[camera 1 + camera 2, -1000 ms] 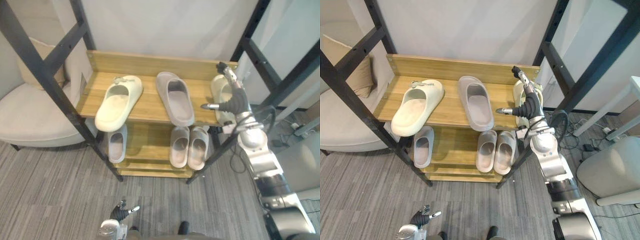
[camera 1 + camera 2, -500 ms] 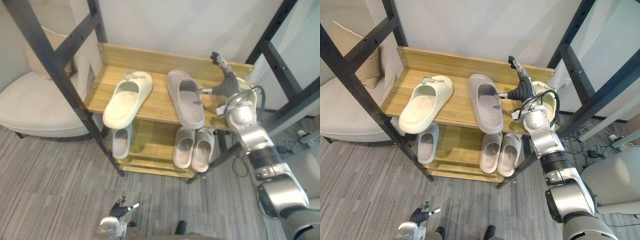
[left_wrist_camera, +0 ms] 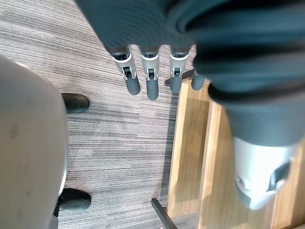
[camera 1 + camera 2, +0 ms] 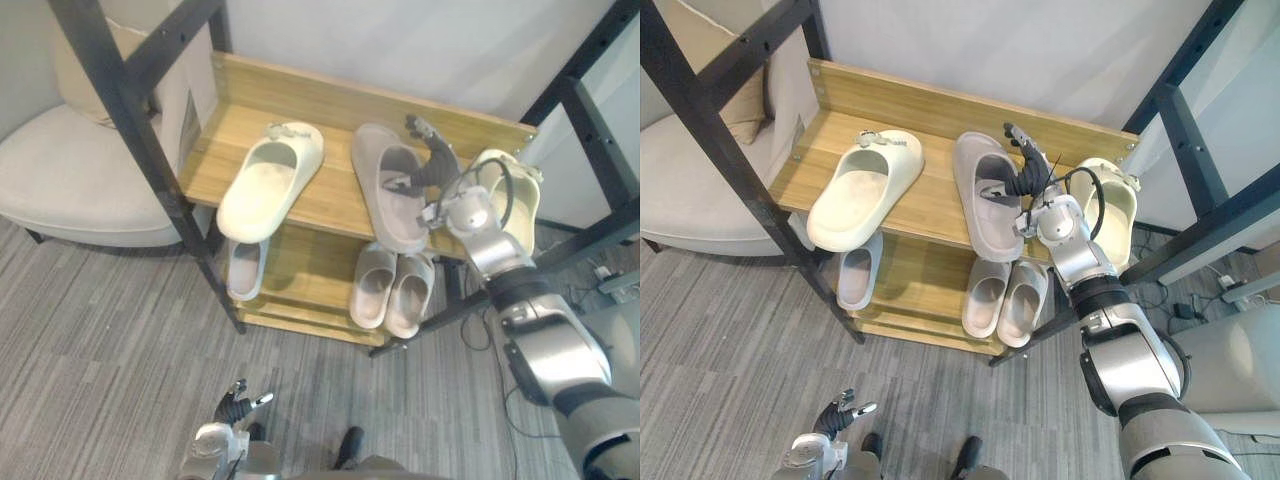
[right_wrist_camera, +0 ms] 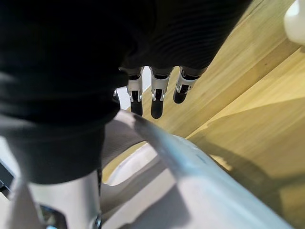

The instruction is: Organize the slippers on the shoe rack

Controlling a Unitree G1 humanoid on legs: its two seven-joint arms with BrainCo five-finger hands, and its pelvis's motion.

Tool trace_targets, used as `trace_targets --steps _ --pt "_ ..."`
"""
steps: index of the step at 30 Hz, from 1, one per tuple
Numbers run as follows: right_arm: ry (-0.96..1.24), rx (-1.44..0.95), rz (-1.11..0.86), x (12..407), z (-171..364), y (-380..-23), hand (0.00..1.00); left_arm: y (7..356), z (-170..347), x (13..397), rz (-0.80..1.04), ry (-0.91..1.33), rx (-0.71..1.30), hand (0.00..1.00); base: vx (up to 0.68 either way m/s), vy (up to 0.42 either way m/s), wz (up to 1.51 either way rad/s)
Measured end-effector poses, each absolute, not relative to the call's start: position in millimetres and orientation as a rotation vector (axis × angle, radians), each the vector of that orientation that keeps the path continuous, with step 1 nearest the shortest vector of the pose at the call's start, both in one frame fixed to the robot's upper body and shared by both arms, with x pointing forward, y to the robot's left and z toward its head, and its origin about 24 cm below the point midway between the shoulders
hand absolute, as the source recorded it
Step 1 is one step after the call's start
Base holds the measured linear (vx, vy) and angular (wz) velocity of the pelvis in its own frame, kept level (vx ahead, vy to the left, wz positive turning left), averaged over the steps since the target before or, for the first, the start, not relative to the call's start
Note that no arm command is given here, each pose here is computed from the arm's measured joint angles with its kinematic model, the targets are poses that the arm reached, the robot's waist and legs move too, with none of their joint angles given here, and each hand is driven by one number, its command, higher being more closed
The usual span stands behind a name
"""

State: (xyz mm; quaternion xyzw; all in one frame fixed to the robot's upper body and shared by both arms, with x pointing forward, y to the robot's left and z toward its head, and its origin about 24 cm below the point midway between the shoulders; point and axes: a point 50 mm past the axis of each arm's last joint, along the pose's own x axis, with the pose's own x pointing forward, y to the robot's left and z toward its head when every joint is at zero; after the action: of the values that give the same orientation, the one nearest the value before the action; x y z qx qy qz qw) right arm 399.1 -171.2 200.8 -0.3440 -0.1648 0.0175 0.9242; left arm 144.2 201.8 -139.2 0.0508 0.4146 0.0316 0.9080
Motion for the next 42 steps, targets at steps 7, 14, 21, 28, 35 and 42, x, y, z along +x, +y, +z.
trace_targets --steps 7,14,21,28,35,42 --pt "-0.379 -0.705 0.016 404.9 223.6 -167.2 1.0 205.9 -134.2 155.3 0.069 0.824 0.113 0.0 -0.05 0.003 0.0" --pt "-0.443 -0.691 0.056 405.5 242.8 -151.6 1.0 206.1 -132.5 159.2 0.071 0.813 0.109 0.0 0.0 -0.001 -0.01" --pt "-0.479 -0.657 0.085 398.0 239.1 -148.8 1.0 206.7 -132.9 158.5 0.078 0.817 0.102 0.0 0.01 0.001 -0.04" --pt "-0.537 -0.62 0.175 368.3 210.6 -139.5 1.0 208.2 -135.0 153.4 0.08 0.836 0.107 0.0 -0.02 0.004 -0.05" --pt "-0.629 -0.537 0.243 322.4 193.3 -135.6 1.0 205.7 -139.5 146.8 0.06 0.869 0.127 0.0 -0.05 -0.007 -0.07" --pt "-0.694 -0.408 0.318 266.9 172.6 -125.9 1.0 195.2 -149.5 130.7 0.002 0.943 0.157 0.0 -0.02 -0.008 -0.07"
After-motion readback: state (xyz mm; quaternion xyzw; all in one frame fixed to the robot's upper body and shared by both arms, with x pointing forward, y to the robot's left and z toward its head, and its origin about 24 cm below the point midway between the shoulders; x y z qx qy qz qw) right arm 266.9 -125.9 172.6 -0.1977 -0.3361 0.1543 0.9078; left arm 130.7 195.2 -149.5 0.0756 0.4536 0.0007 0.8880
